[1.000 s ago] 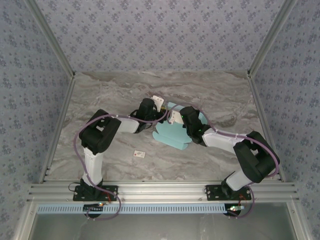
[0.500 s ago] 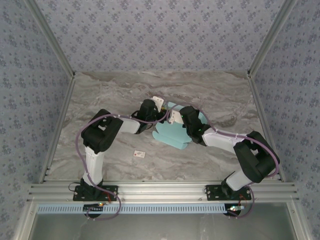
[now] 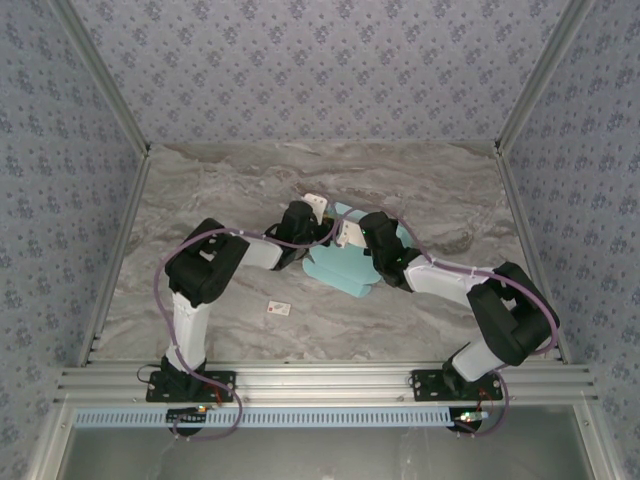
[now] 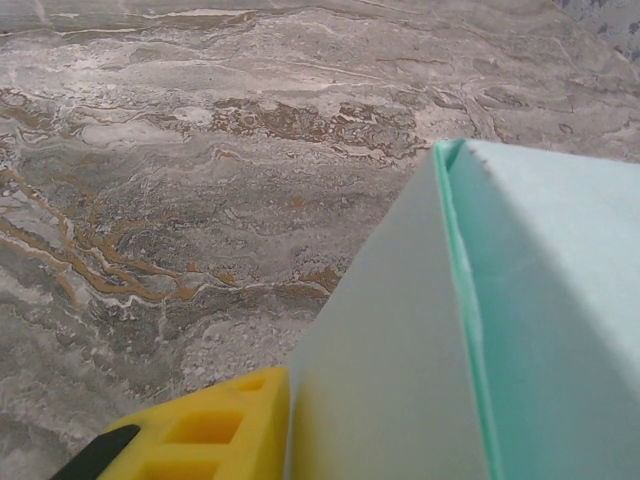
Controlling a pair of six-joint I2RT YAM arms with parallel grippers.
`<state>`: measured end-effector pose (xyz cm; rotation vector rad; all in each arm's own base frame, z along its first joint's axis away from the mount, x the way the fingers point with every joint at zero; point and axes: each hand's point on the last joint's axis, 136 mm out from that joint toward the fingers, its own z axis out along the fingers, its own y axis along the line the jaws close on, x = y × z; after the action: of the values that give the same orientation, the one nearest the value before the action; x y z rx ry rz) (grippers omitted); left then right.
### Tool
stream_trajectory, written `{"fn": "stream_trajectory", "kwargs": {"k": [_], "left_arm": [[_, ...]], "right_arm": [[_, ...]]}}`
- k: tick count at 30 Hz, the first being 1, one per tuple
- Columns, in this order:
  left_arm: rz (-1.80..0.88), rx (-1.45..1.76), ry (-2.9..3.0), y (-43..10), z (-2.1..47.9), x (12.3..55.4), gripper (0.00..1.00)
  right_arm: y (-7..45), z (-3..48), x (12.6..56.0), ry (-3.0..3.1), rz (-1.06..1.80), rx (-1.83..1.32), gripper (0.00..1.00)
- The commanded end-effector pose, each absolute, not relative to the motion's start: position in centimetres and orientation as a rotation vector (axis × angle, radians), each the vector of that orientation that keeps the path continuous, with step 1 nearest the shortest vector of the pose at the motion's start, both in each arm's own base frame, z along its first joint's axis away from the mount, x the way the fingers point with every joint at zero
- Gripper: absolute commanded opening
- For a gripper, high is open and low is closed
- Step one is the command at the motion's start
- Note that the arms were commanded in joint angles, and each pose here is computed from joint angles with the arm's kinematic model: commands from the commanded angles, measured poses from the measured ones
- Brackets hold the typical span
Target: Fold the paper box
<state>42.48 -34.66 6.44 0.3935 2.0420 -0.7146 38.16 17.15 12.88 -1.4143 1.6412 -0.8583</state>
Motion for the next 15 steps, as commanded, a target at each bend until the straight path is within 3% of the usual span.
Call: {"fn": "stream_trajectory", "kwargs": {"k": [1, 15], "left_arm": [[-0.569, 0.158, 2.095, -30.4, 4.4, 44.8, 0.23], [-0.539, -0.065, 2.113, -28.9, 5.2, 45.9, 0.14]], "right_arm": [[17.9, 13.5, 37.9, 1.641, -0.819, -1.414, 0.00], [18.3, 12.8, 37.5, 1.656, -0.805, -1.422, 0.00]]}}
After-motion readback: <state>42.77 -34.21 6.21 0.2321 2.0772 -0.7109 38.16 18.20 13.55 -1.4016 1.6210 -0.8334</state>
